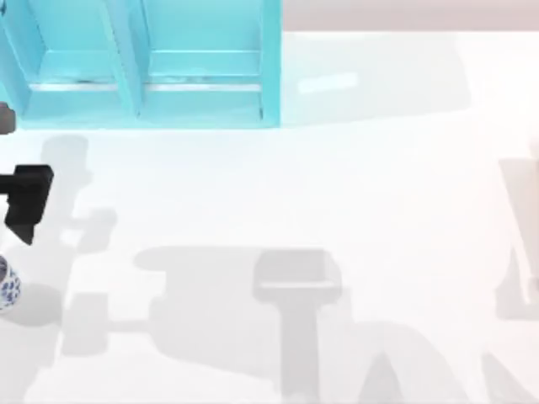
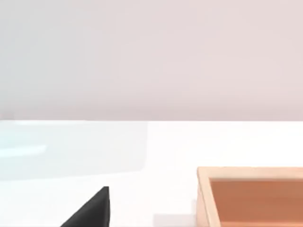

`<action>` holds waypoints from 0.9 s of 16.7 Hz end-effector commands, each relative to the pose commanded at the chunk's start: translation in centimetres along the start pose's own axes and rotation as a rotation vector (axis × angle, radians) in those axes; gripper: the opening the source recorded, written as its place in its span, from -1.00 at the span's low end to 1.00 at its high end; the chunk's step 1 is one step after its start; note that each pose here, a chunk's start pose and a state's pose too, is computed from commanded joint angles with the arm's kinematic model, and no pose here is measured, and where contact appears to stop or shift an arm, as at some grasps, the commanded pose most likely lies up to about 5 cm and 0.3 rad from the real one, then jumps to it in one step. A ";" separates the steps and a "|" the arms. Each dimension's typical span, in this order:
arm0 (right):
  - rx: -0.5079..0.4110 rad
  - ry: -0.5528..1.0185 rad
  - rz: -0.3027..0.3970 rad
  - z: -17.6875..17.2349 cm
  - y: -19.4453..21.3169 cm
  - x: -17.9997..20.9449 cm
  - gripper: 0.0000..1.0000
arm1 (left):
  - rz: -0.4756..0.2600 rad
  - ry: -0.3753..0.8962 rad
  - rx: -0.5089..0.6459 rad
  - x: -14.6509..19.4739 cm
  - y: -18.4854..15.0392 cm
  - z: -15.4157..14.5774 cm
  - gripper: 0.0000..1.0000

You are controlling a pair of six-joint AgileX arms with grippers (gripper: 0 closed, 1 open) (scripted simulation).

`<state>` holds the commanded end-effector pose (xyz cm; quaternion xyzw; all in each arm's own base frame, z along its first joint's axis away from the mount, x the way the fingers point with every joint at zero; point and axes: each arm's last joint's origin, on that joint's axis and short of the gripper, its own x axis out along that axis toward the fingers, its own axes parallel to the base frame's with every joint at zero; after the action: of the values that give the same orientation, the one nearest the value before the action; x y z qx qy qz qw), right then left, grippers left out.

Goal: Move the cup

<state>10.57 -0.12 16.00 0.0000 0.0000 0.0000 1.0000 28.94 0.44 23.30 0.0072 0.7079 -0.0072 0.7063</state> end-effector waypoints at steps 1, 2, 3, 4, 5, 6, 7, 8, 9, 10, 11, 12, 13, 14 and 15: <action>0.000 0.000 0.000 0.0 0.0 0.0 1.00 | 0.000 0.003 0.000 0.7 0.0 0.1 1.00; 0.000 0.000 0.000 0.0 0.0 0.0 1.00 | 0.000 0.005 0.000 1.6 0.0 0.1 1.00; 0.000 0.000 0.000 0.0 0.0 0.0 1.00 | 0.000 0.003 -0.001 2.7 0.0 0.3 1.00; 0.000 0.000 0.000 0.0 0.0 0.0 1.00 | 0.000 -0.003 -0.001 3.9 0.0 0.4 1.00; 0.000 0.000 0.000 0.0 0.0 0.0 1.00 | 0.000 -0.012 -0.001 5.1 0.0 0.5 1.00; 0.000 0.000 0.000 0.0 0.0 0.0 1.00 | 0.001 -0.017 -0.001 6.3 0.0 0.5 1.00; 0.000 0.000 0.000 0.0 0.0 0.0 1.00 | 0.000 -0.016 -0.001 7.4 0.0 0.4 1.00; 0.000 0.000 0.000 0.0 0.0 0.0 1.00 | 0.000 -0.011 -0.001 8.4 0.0 0.3 1.00; 0.000 0.000 0.000 0.0 0.0 0.0 1.00 | 0.000 -0.006 0.000 9.0 0.0 0.1 1.00; 0.000 0.000 0.000 0.0 0.0 0.0 1.00 | 0.000 -0.002 0.000 9.4 0.0 0.1 1.00; 0.000 0.000 0.000 0.0 0.0 0.0 1.00 | 0.000 -0.001 0.000 9.5 0.0 0.0 1.00; 0.000 0.000 0.000 0.0 0.0 0.0 1.00 | 0.000 -0.001 0.000 9.5 0.0 0.0 1.00; 0.000 0.000 0.000 0.0 0.0 0.0 1.00 | 0.000 -0.001 0.000 9.5 0.0 0.0 1.00; 0.000 0.000 0.000 0.0 0.0 0.0 1.00 | 0.000 -0.001 0.000 9.5 0.0 0.0 1.00; 0.000 0.000 0.000 0.0 0.0 0.0 1.00 | 0.000 -0.001 0.000 9.5 0.0 0.0 0.85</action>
<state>10.57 -0.12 16.00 0.0000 0.0000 0.0000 1.0000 28.95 0.46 13.80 0.0071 0.7074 -0.0071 0.7067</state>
